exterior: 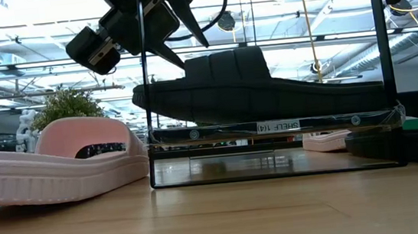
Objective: Pick and place slides into the shelf
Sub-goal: Put the top black slipper on the shelf, then put the bottom pink slipper on the shelf
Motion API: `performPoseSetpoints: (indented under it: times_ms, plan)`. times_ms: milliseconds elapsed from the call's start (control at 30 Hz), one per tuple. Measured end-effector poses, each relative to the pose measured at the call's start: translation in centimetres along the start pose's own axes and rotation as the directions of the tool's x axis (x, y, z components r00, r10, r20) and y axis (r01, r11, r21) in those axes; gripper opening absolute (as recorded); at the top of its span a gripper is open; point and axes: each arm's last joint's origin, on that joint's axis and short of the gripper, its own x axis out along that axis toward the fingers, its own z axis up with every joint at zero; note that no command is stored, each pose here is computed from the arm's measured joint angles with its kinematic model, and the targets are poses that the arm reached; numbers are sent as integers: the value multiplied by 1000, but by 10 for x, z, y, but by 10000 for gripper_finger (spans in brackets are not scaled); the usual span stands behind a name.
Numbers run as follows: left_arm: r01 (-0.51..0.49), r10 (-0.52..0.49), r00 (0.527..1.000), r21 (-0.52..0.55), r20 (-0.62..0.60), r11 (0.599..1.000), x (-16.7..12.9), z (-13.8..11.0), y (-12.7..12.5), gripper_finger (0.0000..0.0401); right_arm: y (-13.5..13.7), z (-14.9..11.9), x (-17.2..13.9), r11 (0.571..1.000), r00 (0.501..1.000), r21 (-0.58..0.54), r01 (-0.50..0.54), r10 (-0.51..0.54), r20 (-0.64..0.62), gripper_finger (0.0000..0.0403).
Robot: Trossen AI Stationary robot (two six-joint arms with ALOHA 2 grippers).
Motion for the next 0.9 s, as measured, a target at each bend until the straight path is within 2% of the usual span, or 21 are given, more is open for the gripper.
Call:
performPoseSetpoints:
  times_ms: [433, 900]
  plan:
    - [-3, 3, 1000, -3, -14, 1000, 0, -3, 0, 129, 0, 0, 0, 1000, 1000, 0, 0, 0, 0, 128]
    - [-54, 54, 998, -5, -29, 999, 0, -4, 5, 129, 0, 0, 0, 1000, 1000, 0, -2, 2, 1, 128]
